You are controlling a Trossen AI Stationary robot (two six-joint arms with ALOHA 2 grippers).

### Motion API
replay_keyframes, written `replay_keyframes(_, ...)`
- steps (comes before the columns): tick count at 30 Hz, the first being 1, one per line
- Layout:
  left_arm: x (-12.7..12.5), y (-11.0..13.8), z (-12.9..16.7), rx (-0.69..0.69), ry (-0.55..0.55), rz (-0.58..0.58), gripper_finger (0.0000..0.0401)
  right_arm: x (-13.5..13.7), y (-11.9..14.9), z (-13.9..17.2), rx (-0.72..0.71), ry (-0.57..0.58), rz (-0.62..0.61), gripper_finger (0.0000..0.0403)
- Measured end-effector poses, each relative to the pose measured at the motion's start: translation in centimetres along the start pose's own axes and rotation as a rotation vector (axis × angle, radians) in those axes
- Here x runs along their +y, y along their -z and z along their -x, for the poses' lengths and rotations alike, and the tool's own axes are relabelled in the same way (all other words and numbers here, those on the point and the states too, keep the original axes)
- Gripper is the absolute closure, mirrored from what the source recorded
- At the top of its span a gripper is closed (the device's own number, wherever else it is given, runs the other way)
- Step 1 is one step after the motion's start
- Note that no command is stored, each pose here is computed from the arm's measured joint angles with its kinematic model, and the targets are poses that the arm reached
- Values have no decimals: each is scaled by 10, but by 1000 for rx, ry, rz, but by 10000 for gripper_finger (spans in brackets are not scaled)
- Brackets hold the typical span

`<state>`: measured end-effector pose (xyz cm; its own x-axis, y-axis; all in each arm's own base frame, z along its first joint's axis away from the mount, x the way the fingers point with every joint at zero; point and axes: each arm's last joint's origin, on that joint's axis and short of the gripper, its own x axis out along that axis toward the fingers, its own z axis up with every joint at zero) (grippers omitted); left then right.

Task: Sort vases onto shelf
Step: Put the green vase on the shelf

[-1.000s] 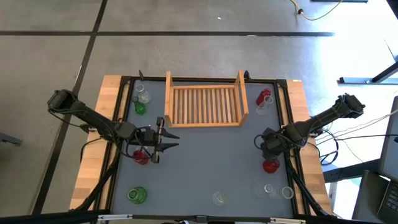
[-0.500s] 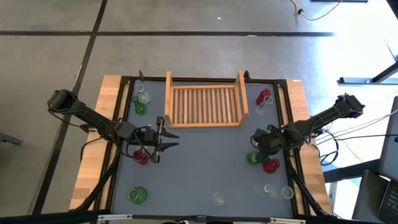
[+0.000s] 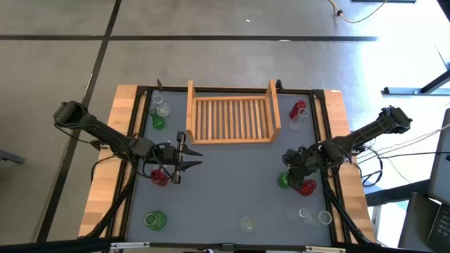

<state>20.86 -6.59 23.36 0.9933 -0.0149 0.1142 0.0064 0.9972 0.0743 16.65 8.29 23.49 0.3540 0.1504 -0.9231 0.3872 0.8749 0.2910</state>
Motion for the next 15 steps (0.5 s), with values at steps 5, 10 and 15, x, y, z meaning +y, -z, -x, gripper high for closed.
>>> replay_keyframes(5,0,0,0,0,0,1,298,1,0,-11,44,37,11,179)
replay_keyframes(10,0,0,0,0,0,6,298,-3,4,-25,94,84,10,142)
replay_keyframes(15,0,0,0,0,0,6,298,-1,4,-31,129,86,15,136)
